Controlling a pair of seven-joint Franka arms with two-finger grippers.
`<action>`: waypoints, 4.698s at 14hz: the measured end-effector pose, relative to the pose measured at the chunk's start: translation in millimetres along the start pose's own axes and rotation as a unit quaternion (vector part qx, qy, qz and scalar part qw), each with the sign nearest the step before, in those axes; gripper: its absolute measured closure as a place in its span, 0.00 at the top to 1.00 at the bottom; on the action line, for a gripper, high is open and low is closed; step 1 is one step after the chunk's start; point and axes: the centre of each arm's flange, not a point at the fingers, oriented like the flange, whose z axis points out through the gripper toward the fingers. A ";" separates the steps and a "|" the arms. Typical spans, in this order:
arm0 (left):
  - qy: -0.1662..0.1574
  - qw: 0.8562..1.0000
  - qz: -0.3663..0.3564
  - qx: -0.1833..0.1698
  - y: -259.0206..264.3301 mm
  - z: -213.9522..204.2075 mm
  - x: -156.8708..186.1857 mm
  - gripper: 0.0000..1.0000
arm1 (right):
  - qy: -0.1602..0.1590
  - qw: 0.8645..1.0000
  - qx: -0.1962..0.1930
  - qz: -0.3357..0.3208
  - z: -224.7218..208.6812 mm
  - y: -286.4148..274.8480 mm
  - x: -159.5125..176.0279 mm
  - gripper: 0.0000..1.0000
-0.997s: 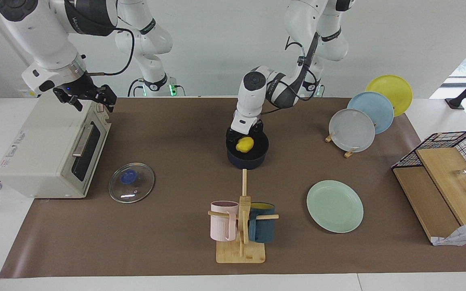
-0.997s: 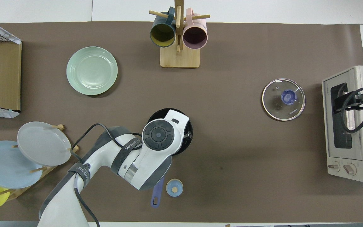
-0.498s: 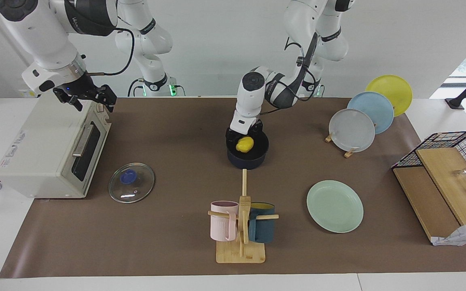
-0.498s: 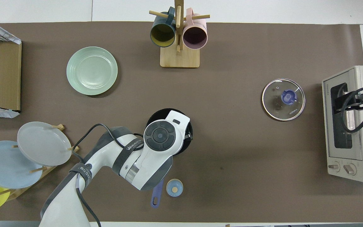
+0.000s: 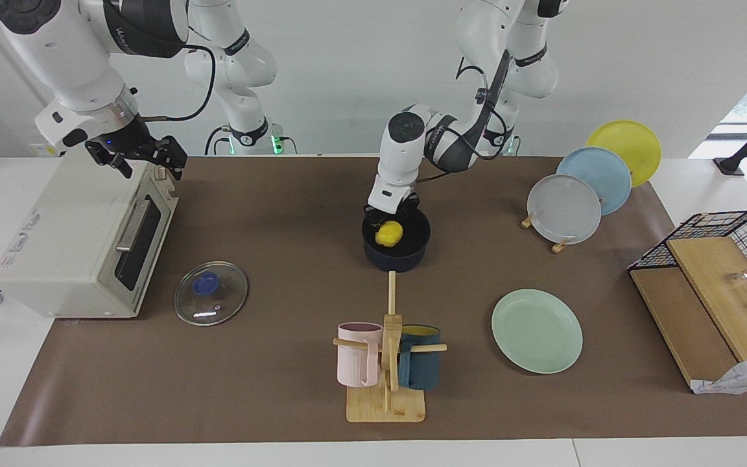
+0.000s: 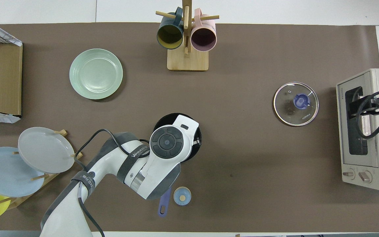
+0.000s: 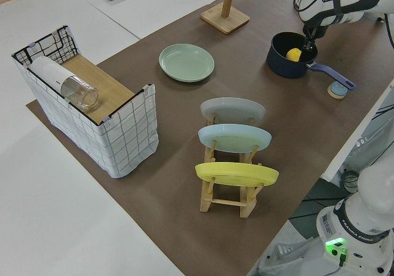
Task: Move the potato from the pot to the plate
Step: 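Lower the left gripper into the saucepan and grasp the yellow potato, then lift the potato with the left gripper toward the pale green plate, then lower the potato onto the green plate and open the left gripper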
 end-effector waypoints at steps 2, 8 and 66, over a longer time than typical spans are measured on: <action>0.000 1.000 0.000 0.000 -0.1 -0.1 0.2 0.64 | 0.000 1.000 0.000 0.000 0.0 0.0 0.0 1.00; 0.002 1.000 -0.004 -0.002 -1.1 -2.0 4.5 0.64 | 0.000 1.000 0.000 0.000 0.0 0.0 0.0 1.00; 0.032 0.996 0.082 0.003 -214.7 -71.1 320.8 1.00 | 0.000 1.000 0.000 0.000 0.0 0.0 0.0 1.00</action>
